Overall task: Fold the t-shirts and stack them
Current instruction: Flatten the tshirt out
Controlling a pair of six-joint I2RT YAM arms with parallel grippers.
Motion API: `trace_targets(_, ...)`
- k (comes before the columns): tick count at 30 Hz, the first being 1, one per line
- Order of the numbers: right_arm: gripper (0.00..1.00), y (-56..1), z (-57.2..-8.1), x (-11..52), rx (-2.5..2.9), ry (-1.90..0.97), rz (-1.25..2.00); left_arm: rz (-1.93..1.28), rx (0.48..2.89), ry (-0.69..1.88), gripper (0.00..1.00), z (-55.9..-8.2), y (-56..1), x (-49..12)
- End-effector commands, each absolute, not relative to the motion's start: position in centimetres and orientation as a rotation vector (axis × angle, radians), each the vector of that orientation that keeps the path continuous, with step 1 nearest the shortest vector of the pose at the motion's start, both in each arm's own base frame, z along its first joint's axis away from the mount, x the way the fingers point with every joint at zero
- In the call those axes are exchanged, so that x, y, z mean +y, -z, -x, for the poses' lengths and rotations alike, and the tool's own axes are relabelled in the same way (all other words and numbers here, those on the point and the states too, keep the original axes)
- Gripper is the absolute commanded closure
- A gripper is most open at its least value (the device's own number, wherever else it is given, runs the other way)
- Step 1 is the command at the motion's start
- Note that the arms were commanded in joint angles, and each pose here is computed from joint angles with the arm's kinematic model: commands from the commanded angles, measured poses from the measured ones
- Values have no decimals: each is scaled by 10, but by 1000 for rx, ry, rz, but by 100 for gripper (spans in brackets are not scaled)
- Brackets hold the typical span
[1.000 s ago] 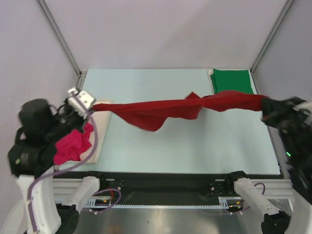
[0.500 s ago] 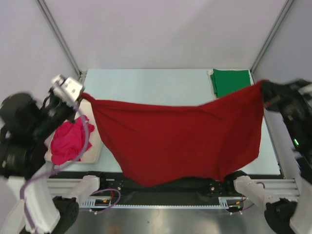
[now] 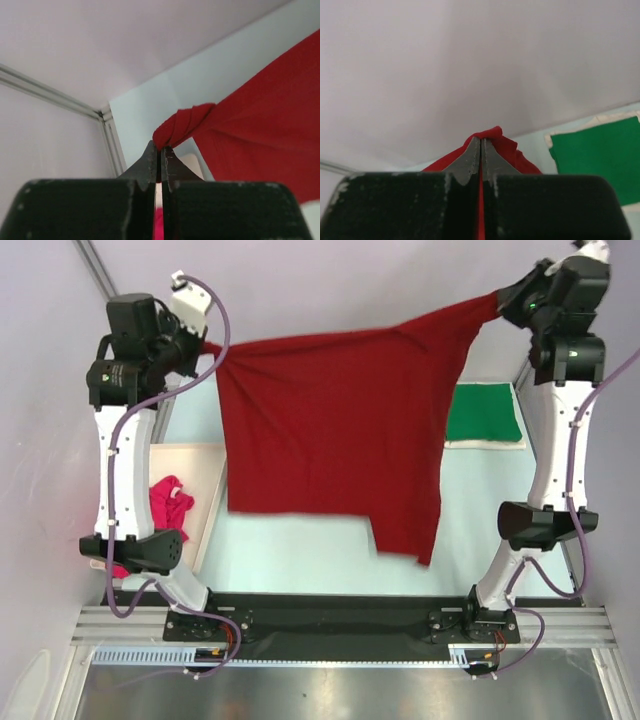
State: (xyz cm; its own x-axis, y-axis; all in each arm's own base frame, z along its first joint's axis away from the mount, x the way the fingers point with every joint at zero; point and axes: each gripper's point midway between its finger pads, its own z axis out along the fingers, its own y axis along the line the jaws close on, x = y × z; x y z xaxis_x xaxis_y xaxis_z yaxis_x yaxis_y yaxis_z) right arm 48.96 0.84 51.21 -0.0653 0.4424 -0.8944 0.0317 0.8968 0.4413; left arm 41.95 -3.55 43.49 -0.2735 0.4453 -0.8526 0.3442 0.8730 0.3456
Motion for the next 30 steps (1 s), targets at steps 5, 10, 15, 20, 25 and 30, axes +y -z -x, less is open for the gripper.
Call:
trace_targets(5, 100, -632, -424, -17, 1255, -419, -313, -476, 1658, -131, 100, -402, -510, -32)
trace_targets(10, 100, -587, -421, -19, 1408, -347, -300, -542, 1742, -107, 100, -399, -458, -36)
trace_targets(15, 100, -487, -385, -18, 1597, -296, -332, -632, 1863, -90, 100, -378, -374, -36)
trace_targets(20, 100, -378, -323, -22, 1740, -267, -530, -703, 2003, -51, 100, -337, -292, -35)
trace_targets(25, 100, -239, -272, 13, 1964, -420, -617, -818, 2224, 75, 100, -288, -183, -41)
trace_targets(30, 100, -182, -226, 26, 2075, -458, -680, -936, 2358, 101, 100, -245, -118, -35)
